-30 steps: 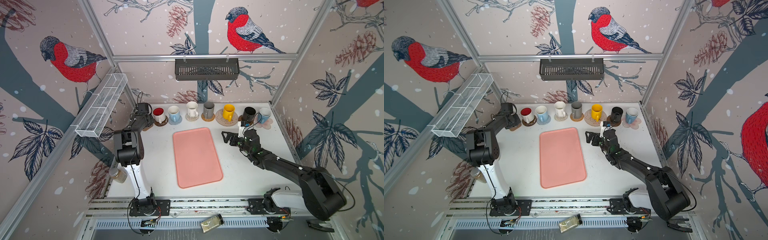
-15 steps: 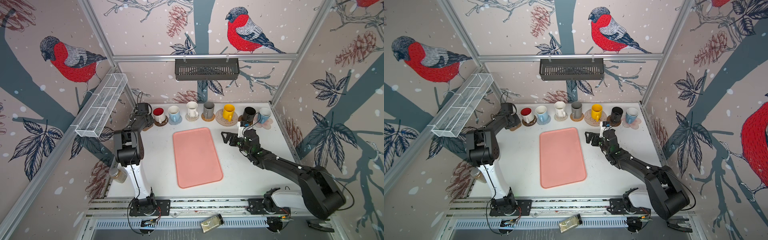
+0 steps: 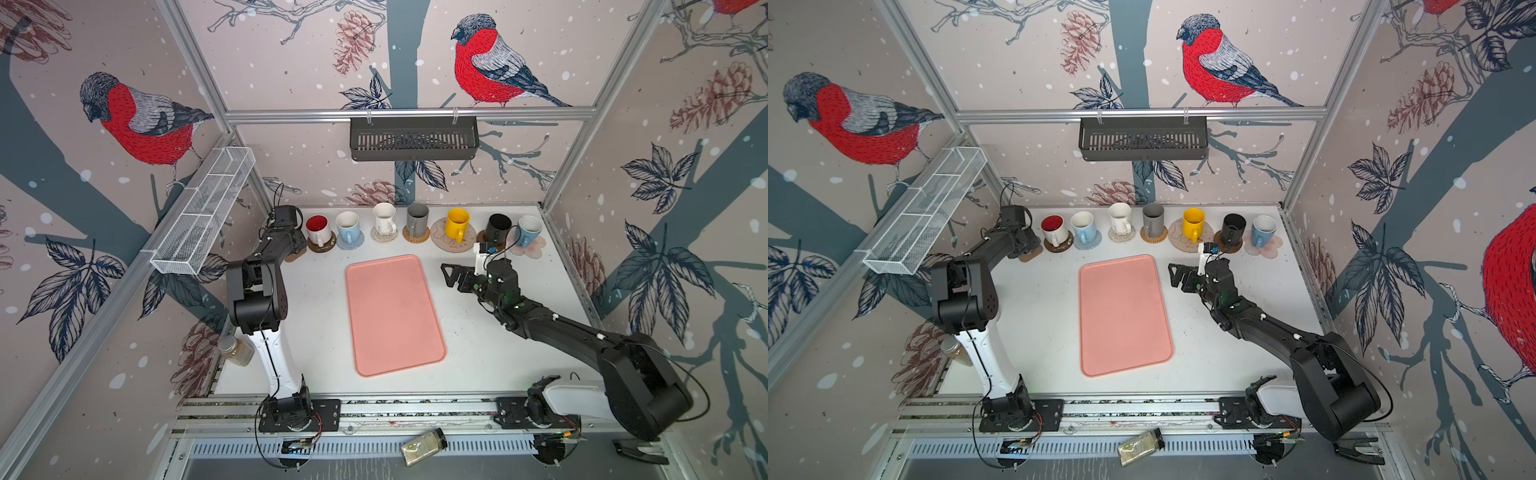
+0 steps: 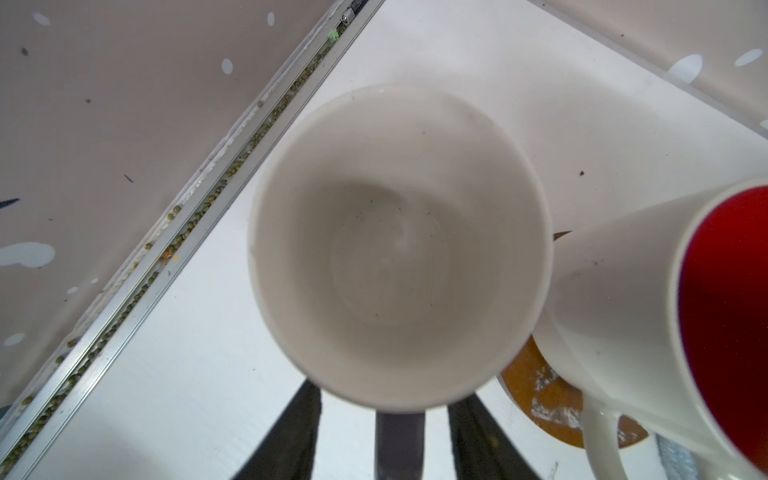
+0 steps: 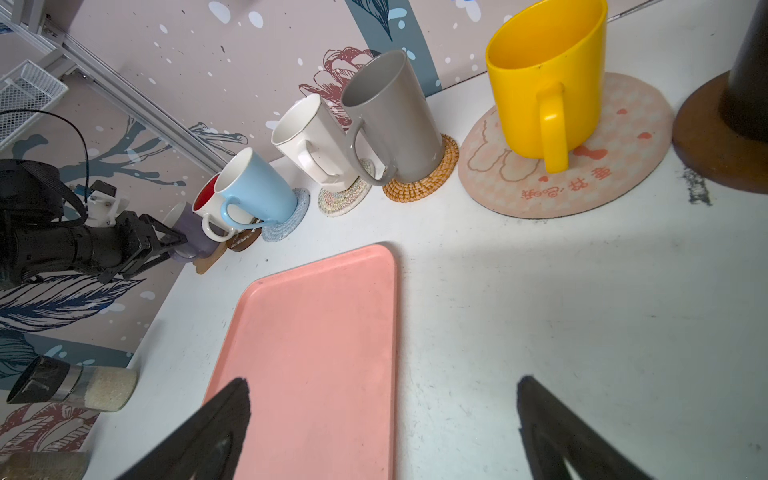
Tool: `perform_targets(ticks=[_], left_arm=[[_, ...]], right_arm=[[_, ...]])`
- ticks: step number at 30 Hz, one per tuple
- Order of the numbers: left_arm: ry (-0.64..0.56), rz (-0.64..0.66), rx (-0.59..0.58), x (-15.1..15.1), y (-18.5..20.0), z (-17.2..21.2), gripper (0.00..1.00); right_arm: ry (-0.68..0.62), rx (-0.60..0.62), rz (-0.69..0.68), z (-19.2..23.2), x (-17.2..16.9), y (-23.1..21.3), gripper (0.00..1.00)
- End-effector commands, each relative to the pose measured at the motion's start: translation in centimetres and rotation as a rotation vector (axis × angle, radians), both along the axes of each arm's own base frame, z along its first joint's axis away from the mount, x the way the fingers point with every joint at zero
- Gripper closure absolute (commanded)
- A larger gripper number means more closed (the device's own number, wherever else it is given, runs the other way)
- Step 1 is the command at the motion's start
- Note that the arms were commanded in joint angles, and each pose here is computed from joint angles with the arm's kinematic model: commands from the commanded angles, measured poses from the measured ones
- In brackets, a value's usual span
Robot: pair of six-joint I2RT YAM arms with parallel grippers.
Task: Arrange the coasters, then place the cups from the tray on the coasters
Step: 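Lower the lavender mug onto the paw-shaped cork coaster beside the red-lined mug, then open the left gripper and raise it off the lavender mug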
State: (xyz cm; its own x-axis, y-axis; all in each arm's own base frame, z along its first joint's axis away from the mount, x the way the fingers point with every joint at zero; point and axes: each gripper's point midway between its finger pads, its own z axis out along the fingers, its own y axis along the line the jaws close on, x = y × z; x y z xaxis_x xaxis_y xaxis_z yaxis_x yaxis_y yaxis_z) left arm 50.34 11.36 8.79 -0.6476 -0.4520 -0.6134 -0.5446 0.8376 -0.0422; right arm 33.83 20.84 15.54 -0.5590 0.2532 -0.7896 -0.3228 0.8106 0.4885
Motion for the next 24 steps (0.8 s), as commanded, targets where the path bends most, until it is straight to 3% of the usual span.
perform_targets(ticks=[1, 4, 9, 17, 24], left_arm=[[-0.032, 0.018, 0.024, 0.1, 0.6, 1.4, 0.28], [-0.058, 0.01, 0.034, 0.1, 0.6, 2.4, 0.16], [-0.051, 0.016, 0.061, -0.2, 1.0, 3.1, 0.04], [-0.053, -0.018, 0.026, -1.0, -0.3, 5.0, 0.03], [-0.094, -0.077, 0.041, -3.5, -3.5, 7.1, 0.03]], right_arm=[[-0.043, 0.0, 0.01, 1.1, 0.0, 0.1, 0.01], [-0.051, 0.007, 0.008, 1.4, -0.1, 0.0, 0.01], [-0.057, 0.019, 0.013, 1.3, -0.4, 0.0, 0.0], [-0.095, 0.042, 0.019, 3.1, -0.8, -0.1, 0.0], [-0.137, 0.041, -0.015, 4.5, -1.2, -1.1, 0.0]])
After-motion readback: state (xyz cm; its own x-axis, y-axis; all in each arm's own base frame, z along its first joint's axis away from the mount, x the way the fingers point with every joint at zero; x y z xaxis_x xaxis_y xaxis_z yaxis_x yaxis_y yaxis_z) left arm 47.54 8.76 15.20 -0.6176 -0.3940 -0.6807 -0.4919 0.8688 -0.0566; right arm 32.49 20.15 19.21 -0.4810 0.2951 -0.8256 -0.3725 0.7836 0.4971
